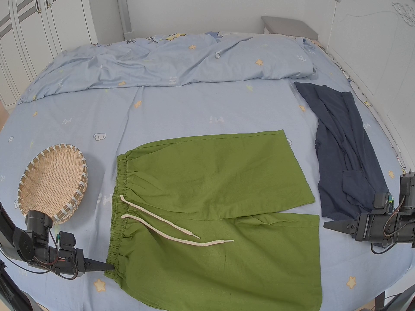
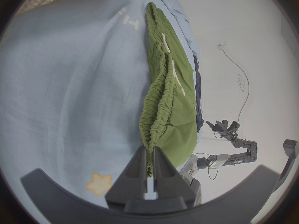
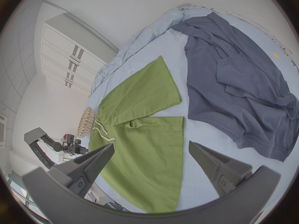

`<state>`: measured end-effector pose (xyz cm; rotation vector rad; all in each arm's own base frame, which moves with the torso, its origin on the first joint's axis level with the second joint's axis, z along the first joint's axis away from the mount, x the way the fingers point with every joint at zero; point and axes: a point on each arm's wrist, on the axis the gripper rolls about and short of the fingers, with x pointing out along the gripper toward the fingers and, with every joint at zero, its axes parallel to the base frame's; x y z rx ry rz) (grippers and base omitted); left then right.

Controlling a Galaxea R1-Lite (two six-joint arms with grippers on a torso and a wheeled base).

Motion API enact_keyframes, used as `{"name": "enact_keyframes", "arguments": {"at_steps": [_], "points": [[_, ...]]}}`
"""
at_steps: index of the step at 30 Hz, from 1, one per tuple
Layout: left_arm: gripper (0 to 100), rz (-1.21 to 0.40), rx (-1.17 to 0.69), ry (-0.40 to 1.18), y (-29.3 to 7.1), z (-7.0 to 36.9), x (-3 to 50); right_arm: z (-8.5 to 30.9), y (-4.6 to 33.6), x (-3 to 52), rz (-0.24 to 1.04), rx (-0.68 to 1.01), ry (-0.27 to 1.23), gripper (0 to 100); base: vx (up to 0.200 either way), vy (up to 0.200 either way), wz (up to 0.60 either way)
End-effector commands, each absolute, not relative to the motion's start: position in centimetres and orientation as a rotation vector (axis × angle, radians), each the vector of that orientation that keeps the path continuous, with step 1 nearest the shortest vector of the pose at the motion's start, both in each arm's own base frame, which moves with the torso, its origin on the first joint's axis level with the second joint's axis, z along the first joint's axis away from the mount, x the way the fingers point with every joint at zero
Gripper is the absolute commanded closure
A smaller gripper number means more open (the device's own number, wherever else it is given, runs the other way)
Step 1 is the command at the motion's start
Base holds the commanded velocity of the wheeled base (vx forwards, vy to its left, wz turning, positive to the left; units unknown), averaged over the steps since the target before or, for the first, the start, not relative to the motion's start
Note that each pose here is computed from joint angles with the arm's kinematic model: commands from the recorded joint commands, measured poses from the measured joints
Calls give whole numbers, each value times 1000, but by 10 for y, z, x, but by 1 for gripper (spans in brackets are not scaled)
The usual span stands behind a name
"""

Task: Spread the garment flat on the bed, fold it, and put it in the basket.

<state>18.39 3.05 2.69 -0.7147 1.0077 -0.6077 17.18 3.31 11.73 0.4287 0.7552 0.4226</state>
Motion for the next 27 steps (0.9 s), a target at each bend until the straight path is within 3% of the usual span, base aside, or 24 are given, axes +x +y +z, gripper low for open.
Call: {"name": "enact_keyframes", "arguments": {"at_steps": [1, 12, 22, 27], "points": [[100, -594, -741, 998, 33, 28, 173, 114, 33, 171, 420, 429, 772, 0, 0, 0, 0], [100, -555, -678, 945, 47, 19, 144, 73, 30, 130, 398, 430, 969, 0, 0, 0, 0], [100, -567, -670, 944, 47, 19, 148, 49, 33, 102, 560, 416, 1146, 0, 0, 0, 0], [100, -570, -666, 939, 48, 19, 150, 39, 35, 107, 577, 425, 1219, 0, 0, 0, 0]]}}
